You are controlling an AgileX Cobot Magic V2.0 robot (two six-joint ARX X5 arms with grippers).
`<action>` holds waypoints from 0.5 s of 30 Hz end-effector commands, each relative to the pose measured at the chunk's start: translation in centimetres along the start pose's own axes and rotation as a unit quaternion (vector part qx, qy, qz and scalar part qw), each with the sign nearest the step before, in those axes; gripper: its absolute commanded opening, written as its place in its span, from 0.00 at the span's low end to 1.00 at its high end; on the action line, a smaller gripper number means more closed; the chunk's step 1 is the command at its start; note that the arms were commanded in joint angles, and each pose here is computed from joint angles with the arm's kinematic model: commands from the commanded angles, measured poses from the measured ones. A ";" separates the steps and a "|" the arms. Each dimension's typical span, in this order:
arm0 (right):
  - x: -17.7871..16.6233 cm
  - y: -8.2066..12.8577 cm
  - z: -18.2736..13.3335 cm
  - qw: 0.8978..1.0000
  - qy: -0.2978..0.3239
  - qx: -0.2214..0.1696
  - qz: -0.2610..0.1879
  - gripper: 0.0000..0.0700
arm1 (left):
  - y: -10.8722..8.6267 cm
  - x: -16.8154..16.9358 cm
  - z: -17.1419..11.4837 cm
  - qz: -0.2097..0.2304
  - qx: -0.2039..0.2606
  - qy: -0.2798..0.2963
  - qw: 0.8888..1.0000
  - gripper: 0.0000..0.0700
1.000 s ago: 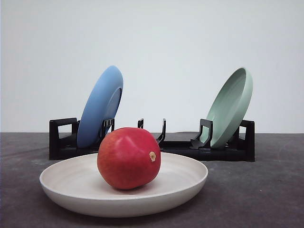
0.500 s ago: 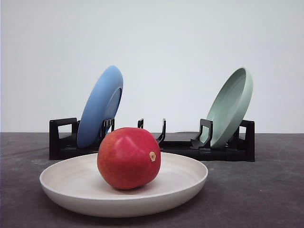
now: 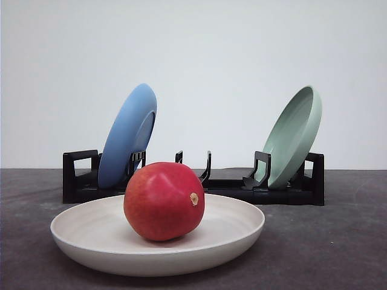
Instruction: Place pomegranate in white plate
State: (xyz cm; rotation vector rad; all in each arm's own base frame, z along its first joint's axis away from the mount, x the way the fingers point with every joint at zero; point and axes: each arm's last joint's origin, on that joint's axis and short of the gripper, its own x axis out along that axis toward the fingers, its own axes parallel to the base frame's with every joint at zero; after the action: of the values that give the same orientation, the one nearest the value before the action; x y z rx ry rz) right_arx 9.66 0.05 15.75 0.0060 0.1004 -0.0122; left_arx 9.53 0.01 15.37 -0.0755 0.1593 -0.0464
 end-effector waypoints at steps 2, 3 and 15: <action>0.0 0.0 0.0 1.000 -0.005 0.007 -0.002 0.03 | 0.0 0.1 -0.2 0.003 0.002 -0.002 1.000 0.00; 0.0 0.0 0.0 1.000 -0.005 0.007 -0.002 0.03 | 0.0 0.1 -0.2 0.003 0.002 -0.002 1.000 0.00; 0.0 0.0 0.0 1.000 -0.005 0.007 -0.002 0.03 | 0.0 0.1 -0.2 0.003 0.002 -0.002 1.000 0.00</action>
State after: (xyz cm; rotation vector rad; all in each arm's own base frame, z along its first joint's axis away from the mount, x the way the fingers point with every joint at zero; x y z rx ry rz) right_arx 9.66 0.05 15.75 0.0060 0.1005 -0.0122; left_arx 9.53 0.01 15.36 -0.0755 0.1596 -0.0464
